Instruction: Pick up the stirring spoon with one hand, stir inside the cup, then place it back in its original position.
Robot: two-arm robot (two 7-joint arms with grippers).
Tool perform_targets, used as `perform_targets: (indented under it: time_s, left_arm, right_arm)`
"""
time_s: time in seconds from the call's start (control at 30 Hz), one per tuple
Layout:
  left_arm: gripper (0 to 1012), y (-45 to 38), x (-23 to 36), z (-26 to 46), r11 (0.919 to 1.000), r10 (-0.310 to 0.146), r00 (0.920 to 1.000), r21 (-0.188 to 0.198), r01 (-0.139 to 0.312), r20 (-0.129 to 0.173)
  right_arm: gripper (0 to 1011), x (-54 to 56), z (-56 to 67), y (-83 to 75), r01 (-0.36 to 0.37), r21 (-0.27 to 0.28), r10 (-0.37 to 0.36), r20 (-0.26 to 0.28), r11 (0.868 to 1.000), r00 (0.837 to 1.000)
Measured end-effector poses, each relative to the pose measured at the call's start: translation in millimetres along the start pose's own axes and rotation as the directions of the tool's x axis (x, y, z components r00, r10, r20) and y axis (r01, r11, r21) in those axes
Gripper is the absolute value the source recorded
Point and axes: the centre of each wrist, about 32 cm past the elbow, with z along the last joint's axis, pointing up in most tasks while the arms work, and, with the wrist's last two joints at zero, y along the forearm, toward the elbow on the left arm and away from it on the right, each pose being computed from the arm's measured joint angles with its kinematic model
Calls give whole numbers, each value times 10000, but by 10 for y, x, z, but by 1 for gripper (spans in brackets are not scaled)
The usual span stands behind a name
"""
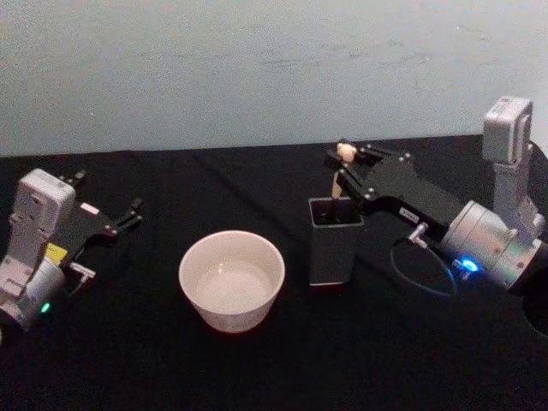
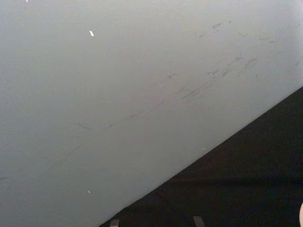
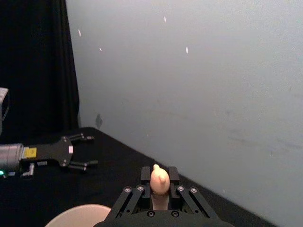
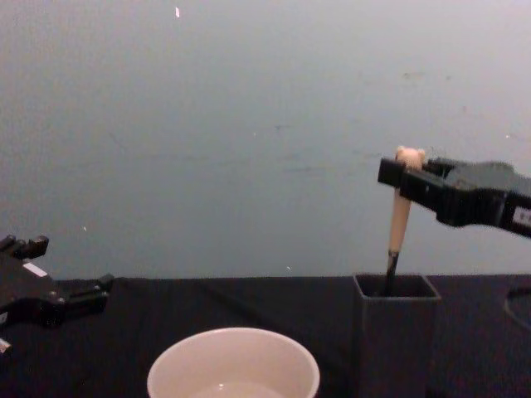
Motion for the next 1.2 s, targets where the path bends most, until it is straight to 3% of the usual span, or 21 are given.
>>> perform_targets:
  time_s: [0.6,1.2]
  left_arm:
    - [1001,0,0,0,10000,0,10000,0,0,0]
    - [1001,0,0,0,10000,0,10000,0,0,0]
  right_arm:
    - [215,13,-259,58,450,-1172,-526,-630,9921,9966]
    - [215,0,-350,69,646,-1665,-778,-741,9839,9942]
